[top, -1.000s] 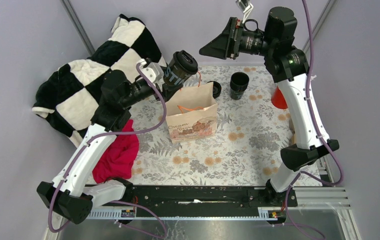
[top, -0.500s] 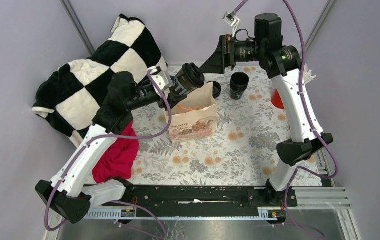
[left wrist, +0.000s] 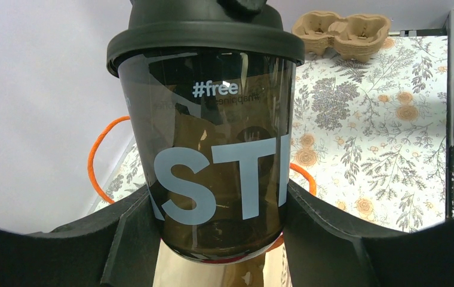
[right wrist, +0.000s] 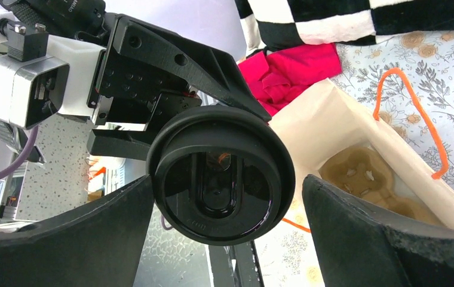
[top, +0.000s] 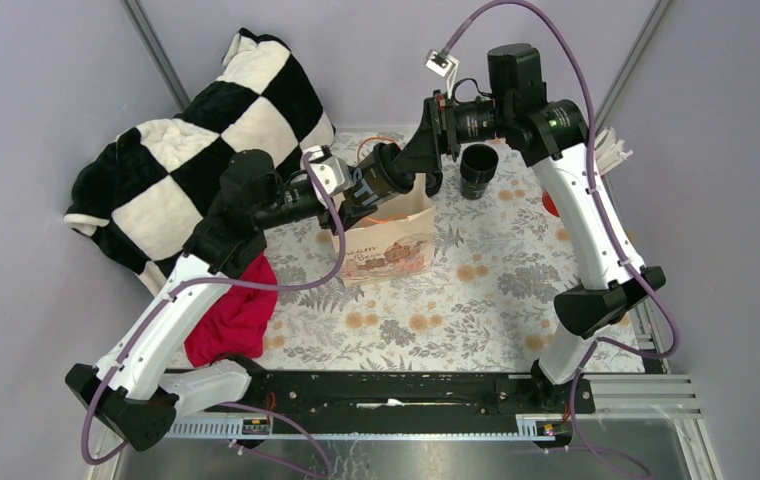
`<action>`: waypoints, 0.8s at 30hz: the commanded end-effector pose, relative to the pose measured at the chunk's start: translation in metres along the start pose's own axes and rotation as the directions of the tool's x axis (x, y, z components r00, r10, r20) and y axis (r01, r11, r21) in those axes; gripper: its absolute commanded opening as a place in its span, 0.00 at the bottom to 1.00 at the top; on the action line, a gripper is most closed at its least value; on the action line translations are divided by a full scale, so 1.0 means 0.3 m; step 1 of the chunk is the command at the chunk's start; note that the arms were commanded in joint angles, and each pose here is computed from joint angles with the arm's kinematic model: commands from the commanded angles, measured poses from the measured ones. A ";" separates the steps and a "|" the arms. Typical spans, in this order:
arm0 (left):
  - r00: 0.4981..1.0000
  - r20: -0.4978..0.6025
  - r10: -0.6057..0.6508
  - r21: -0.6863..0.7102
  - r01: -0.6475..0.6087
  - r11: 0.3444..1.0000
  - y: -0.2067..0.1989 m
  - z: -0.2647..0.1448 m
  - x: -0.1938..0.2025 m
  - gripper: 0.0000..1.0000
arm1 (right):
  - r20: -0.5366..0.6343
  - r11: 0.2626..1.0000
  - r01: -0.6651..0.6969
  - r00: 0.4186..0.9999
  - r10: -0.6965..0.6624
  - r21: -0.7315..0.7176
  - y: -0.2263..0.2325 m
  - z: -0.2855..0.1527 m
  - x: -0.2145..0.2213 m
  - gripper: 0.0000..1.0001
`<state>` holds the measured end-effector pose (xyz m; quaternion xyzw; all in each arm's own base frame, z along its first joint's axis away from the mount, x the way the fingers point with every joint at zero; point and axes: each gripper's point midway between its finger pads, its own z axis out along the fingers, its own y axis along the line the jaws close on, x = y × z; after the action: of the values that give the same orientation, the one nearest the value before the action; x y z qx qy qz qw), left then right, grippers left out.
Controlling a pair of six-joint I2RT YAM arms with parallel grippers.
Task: Pack the takeout coffee
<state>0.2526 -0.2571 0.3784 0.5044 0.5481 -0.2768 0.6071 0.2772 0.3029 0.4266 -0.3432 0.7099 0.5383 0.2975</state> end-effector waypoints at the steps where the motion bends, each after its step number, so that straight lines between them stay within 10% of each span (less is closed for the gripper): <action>1: 0.995 0.065 0.071 -0.013 -0.070 0.997 0.005 -0.021 -0.091 0.48 | 0.021 0.995 0.085 0.996 -0.084 -0.052 0.119 -0.046 -0.003 1.00; 13: 0.995 0.060 0.078 0.005 -0.078 0.997 -0.013 -0.012 -0.090 0.47 | -0.002 0.996 0.070 0.998 -0.070 -0.062 0.115 -0.032 0.032 0.83; 24: 0.995 0.056 0.081 0.007 -0.082 0.997 -0.017 -0.008 -0.085 0.47 | -0.040 0.996 0.090 0.995 -0.090 -0.012 0.096 0.001 0.064 0.93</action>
<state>0.2445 -0.2609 0.3748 0.5176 0.5436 -0.2769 0.5999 0.2629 0.2999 0.4219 -0.3617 0.7090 0.5217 0.3072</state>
